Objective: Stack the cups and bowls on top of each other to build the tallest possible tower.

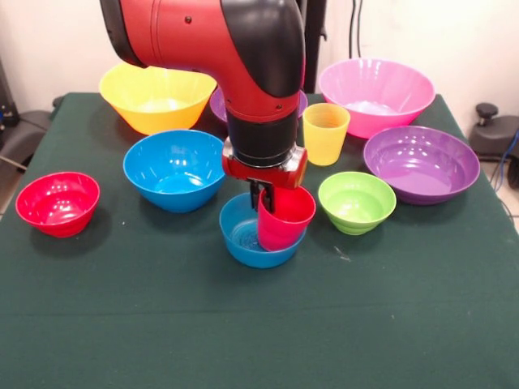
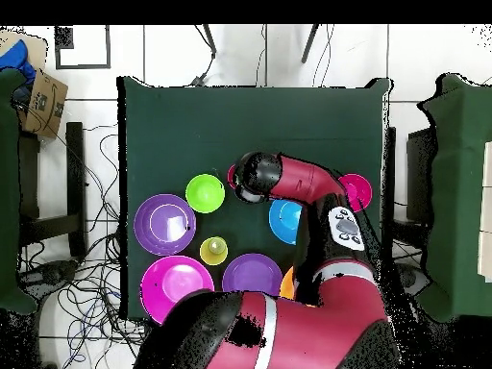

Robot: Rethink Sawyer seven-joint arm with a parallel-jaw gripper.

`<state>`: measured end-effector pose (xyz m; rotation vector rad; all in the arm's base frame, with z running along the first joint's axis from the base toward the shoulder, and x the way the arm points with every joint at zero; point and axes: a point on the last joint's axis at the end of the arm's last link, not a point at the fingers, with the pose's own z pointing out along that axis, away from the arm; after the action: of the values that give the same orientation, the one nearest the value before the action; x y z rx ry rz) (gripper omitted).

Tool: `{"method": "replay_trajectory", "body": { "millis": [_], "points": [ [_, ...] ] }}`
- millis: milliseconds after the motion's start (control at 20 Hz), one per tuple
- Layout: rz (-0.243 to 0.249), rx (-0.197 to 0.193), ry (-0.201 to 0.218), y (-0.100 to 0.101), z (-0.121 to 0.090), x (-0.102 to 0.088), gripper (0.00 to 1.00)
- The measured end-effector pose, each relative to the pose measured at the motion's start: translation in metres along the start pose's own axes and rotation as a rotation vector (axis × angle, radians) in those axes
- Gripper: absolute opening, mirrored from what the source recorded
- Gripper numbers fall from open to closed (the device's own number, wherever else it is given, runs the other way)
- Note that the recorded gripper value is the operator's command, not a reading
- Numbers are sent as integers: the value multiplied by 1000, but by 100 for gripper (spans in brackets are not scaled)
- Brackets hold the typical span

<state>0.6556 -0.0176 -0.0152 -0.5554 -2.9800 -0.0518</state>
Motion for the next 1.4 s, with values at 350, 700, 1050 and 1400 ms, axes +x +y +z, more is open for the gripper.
{"method": "replay_trajectory", "body": {
  "millis": [350,700,1050,1400],
  "points": [
    [5,20,-1,-8,0,1,0],
    [0,49,-4,-21,0,2,0],
    [-6,61,-8,-25,-2,2,0],
    [-7,62,-9,-25,-2,2,0]
  ]
}}
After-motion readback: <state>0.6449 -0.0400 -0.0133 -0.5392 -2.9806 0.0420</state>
